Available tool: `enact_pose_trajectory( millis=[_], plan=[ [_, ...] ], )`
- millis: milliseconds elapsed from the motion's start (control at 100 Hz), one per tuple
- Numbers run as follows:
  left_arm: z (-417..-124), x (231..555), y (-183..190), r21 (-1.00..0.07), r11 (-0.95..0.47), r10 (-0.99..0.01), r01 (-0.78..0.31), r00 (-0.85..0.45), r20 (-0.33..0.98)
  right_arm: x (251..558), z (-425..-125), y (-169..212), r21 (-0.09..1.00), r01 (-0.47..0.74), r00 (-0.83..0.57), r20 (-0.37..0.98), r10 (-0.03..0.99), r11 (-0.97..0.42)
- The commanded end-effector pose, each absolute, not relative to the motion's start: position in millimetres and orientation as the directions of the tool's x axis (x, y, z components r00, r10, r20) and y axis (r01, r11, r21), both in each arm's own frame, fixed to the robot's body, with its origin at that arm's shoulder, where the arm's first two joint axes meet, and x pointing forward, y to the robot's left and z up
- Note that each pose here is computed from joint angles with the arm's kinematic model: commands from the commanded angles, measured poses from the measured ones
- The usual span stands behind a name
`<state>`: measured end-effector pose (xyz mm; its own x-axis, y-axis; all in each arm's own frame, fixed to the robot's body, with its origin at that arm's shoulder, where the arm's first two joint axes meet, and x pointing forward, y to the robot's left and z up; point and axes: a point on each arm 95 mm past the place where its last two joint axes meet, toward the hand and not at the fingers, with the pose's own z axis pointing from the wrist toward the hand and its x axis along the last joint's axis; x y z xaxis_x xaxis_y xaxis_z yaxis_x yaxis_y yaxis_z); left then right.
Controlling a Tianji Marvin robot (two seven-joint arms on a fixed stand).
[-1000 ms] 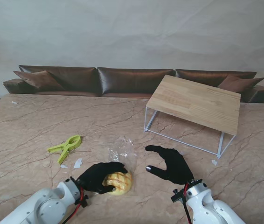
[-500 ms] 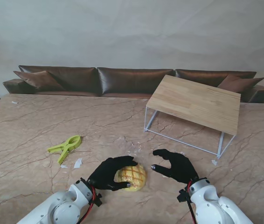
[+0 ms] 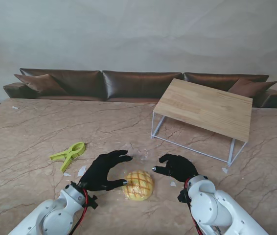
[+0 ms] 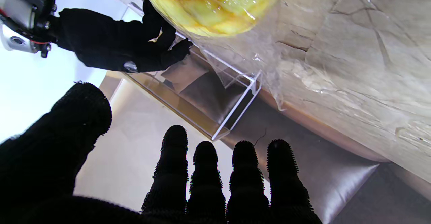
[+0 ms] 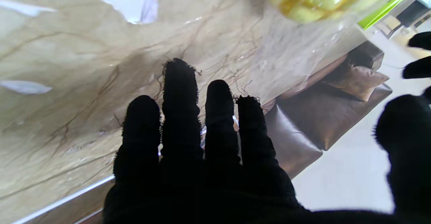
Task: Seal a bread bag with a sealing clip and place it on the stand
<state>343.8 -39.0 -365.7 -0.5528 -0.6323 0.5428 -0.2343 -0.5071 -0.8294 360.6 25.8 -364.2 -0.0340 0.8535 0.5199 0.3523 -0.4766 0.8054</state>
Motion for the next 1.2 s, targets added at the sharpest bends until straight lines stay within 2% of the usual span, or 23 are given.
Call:
enact_pose_trajectory(
  millis=[0, 250, 730, 950, 1190],
  plan=[
    [-367, 343, -34, -0.83, -0.507, -0.636, -0.233, -0.549, 0.543, 366, -369, 29, 0.809, 0.335, -0.007, 0.515, 0.857, -0.483],
    [-364, 346, -24, -0.835, -0.507, -0.651, -0.213, -0.541, 0.533, 383, -385, 41, 0.78, 0.375, 0.09, 0.507, 0.857, -0.501],
    [-369, 355, -10, -0.842, -0.494, -0.684, -0.217, -0.501, 0.53, 401, -405, 64, 0.719, 0.397, 0.131, 0.571, 0.81, -0.571],
    [-373, 364, -8, -0.833, -0.511, -0.704, -0.214, -0.452, 0.548, 404, -410, 69, 0.72, 0.289, 0.138, 0.621, 0.772, -0.631],
    [-367, 373, -9, -0.793, -0.55, -0.701, -0.263, -0.372, 0.609, 404, -400, 66, 0.716, 0.13, -0.007, 0.693, 0.721, -0.686]
  ],
)
